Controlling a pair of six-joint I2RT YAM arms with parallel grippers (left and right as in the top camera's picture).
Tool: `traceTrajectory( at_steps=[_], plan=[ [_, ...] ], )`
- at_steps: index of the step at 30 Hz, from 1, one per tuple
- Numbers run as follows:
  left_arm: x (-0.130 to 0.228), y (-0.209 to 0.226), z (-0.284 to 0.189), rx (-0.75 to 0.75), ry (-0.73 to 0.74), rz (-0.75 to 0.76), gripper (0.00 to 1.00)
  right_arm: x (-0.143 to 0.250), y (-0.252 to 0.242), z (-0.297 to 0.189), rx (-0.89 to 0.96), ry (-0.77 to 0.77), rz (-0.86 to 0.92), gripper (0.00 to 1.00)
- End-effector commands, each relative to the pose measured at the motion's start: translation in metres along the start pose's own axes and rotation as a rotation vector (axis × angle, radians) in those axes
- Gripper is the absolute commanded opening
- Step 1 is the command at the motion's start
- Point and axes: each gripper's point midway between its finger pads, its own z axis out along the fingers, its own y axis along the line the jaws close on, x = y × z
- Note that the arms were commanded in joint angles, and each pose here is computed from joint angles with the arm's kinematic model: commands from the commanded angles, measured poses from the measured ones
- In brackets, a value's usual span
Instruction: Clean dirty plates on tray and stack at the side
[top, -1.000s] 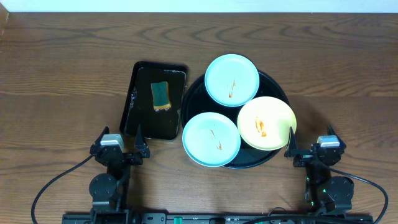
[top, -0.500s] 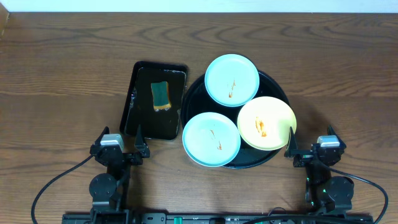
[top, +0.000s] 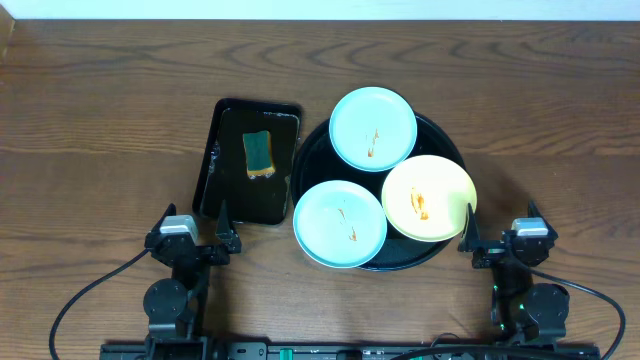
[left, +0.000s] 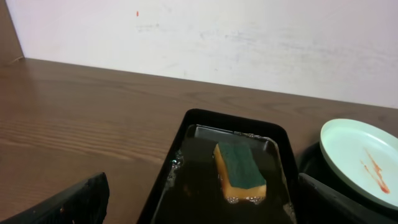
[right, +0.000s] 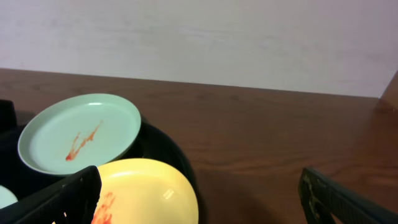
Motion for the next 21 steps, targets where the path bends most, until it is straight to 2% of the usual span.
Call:
traceTrajectory(
  at_steps=[1,6,12,21],
  plan=[
    [0.006,-0.002,-0.001,0.014,0.034,-0.034,0.94,-0.002,-0.003,-0.001,0.017,-0.006,0.045,0.99],
    [-0.008,-0.006,-0.003,0.022,0.057,-0.035,0.94,-0.007,-0.003,-0.002,0.018,0.002,0.053,0.99],
    [-0.034,-0.01,0.004,0.006,0.157,-0.032,0.94,-0.006,-0.003,-0.002,0.022,0.121,0.091,0.99],
    [-0.042,-0.018,0.04,-0.004,0.495,-0.025,0.94,-0.019,0.003,0.012,-0.002,0.313,0.102,0.99]
  ],
)
